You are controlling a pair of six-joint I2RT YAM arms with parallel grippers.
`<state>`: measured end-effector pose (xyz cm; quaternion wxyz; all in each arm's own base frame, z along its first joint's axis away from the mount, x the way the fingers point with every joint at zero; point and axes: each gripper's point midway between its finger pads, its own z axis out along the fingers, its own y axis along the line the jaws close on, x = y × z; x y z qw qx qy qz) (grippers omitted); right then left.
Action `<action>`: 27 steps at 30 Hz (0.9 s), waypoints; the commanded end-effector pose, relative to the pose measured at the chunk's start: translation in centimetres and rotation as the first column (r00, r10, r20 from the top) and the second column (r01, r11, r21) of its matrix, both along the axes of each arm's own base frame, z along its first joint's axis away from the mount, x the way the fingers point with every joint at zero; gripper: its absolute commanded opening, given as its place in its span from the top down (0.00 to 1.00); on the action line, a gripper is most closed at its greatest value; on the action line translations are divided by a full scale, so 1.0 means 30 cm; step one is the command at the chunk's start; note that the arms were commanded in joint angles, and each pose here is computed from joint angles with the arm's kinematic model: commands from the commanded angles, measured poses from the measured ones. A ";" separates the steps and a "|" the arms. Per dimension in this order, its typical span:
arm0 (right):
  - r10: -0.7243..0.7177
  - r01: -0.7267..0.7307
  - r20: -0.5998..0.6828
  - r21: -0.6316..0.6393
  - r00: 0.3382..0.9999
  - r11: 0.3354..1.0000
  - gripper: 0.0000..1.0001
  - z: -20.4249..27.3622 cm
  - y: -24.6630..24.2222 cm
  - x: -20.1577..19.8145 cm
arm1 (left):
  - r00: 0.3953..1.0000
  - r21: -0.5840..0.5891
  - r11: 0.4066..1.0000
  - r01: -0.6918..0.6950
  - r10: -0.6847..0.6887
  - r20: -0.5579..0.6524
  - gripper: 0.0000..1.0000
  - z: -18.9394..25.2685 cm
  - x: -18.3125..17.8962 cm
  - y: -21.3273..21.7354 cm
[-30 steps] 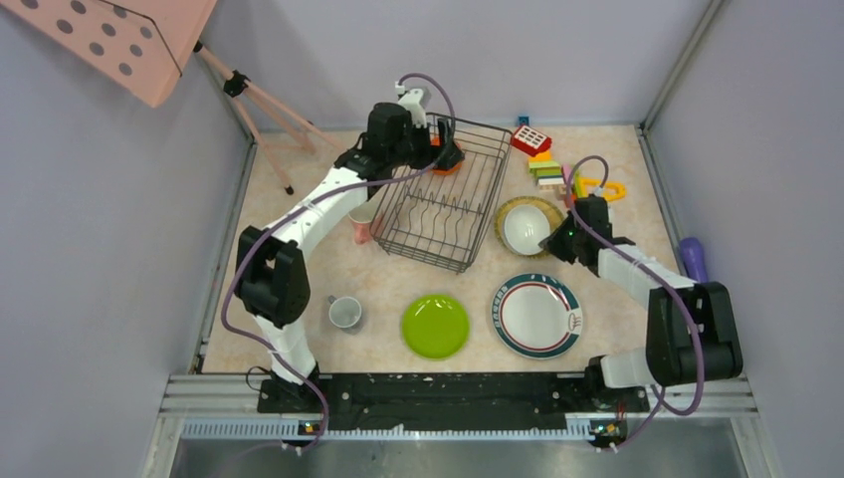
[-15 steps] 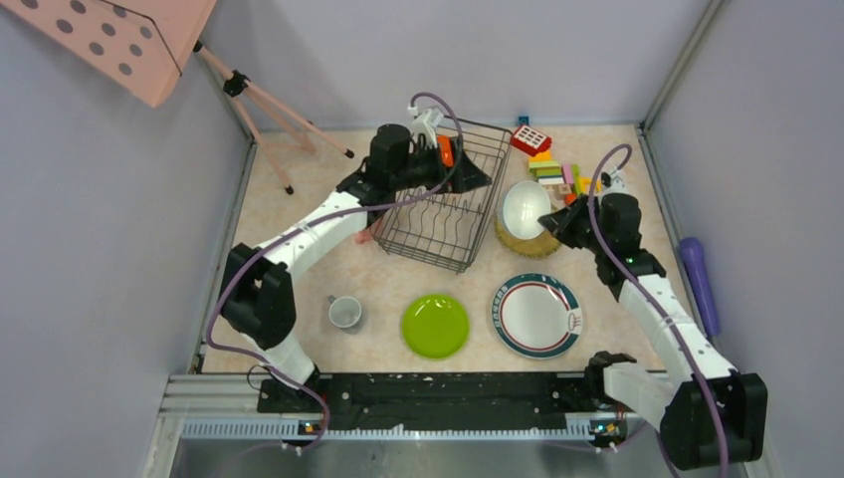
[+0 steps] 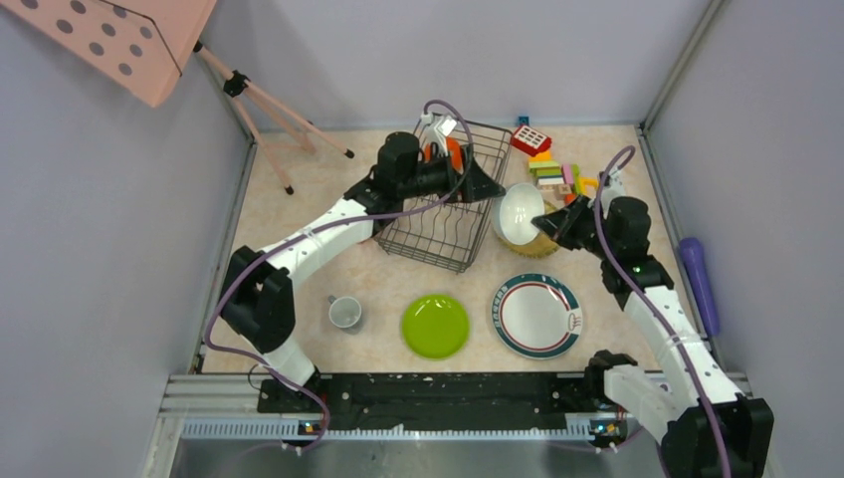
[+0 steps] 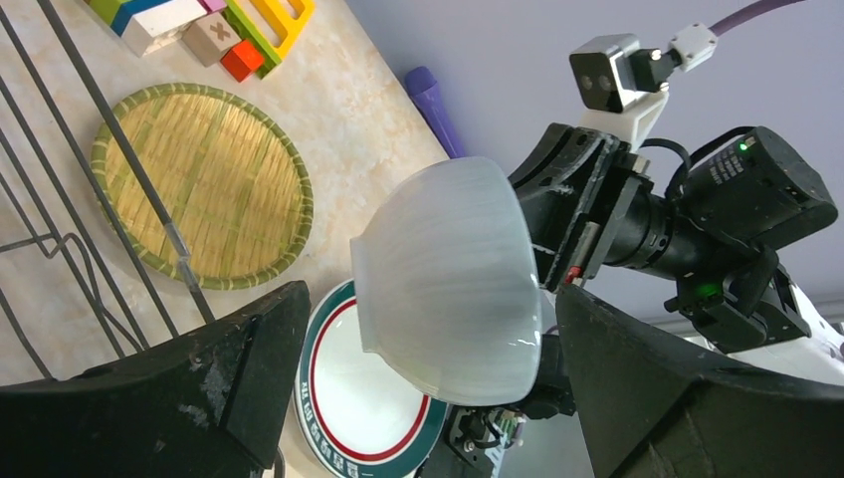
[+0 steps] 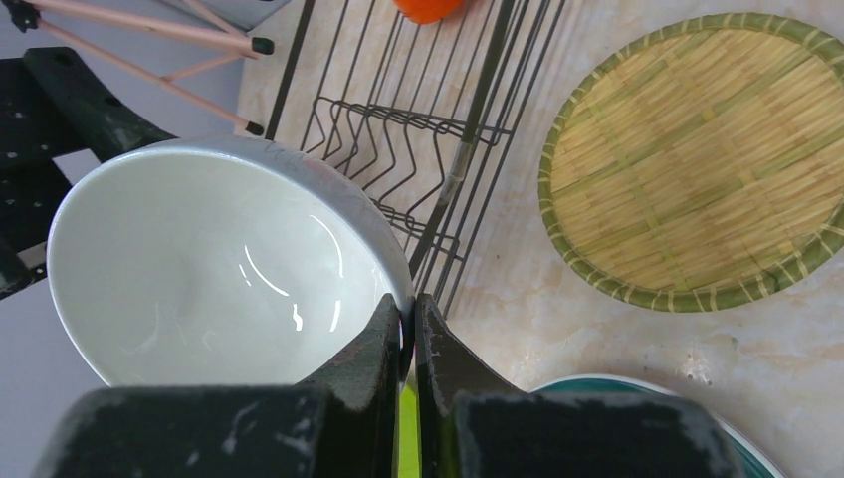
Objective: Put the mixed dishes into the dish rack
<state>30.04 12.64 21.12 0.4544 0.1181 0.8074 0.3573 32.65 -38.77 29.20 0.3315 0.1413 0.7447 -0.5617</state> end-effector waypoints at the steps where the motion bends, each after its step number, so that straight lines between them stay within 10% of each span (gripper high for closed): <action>1: 0.057 -0.067 0.178 0.052 0.982 0.996 1.00 0.215 0.040 -0.007 | 0.999 -0.019 0.999 0.033 -0.032 0.038 0.01 0.070 -0.043 -0.002; 17: 0.060 -0.075 0.208 0.066 0.976 0.995 1.00 0.275 0.041 -0.043 | 0.990 -0.008 0.990 0.143 -0.143 0.020 0.28 0.057 -0.148 -0.046; 27: 0.058 -0.075 0.220 0.067 0.974 0.995 1.00 0.290 0.038 -0.059 | 0.984 0.008 0.985 0.173 -0.173 -0.029 0.14 0.028 -0.170 -0.052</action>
